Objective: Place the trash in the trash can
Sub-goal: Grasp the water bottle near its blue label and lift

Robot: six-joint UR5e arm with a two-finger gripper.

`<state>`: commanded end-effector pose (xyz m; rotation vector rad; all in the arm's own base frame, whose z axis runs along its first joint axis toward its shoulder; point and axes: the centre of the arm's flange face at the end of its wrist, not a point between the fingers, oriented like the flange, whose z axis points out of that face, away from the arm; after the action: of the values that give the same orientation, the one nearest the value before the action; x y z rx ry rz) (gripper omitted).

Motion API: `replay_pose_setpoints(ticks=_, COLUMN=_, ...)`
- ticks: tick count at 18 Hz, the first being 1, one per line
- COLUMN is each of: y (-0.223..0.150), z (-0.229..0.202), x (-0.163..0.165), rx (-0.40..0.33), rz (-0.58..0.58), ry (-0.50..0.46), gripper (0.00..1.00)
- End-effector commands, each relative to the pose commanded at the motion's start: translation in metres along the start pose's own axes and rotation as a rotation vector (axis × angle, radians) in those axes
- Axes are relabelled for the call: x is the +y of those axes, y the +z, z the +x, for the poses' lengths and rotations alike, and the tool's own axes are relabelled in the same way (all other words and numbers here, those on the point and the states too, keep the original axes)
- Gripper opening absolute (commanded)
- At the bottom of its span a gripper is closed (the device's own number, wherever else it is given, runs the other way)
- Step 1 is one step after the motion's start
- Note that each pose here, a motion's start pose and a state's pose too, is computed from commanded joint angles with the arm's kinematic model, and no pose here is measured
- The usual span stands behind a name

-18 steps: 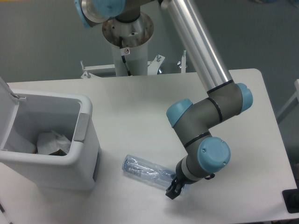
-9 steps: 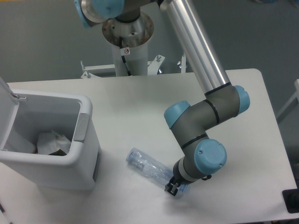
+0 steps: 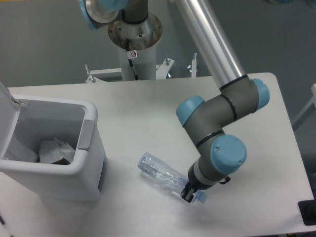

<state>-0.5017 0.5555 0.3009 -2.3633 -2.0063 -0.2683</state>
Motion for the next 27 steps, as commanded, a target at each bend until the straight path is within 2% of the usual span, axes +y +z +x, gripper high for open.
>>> replay_pose_setpoints(ticks=4, y=-0.046, z=-0.008, x=-0.003, rx=0.064, rz=0.045, ry=0.022, gripper=0.32)
replay_pose_setpoints(ticks=7, y=-0.065, z=-0.004, x=-0.005, rx=0.089, rz=0.074, ry=0.035, gripper=0.32)
replay_pose_setpoints(ticks=9, y=-0.078, z=-0.002, x=-0.003, rx=0.099, rz=0.095, ry=0.057, gripper=0.32)
replay_pose_setpoints(ticks=14, y=-0.122, z=0.007, x=0.01, rx=0.177, rz=0.19, ry=0.11, gripper=0.32)
replay_pose_setpoints(ticks=20, y=-0.22, z=0.022, x=0.053, rx=0.391, rz=0.322, ry=0.193, gripper=0.32)
replay_pose_setpoints(ticks=25, y=-0.277, z=0.053, x=0.106, rx=0.567, rz=0.429, ry=0.32, gripper=0.32)
replay_pose_setpoints(ticks=27, y=-0.291, z=0.061, x=0.124, rx=0.603, rz=0.439, ry=0.359, gripper=0.31)
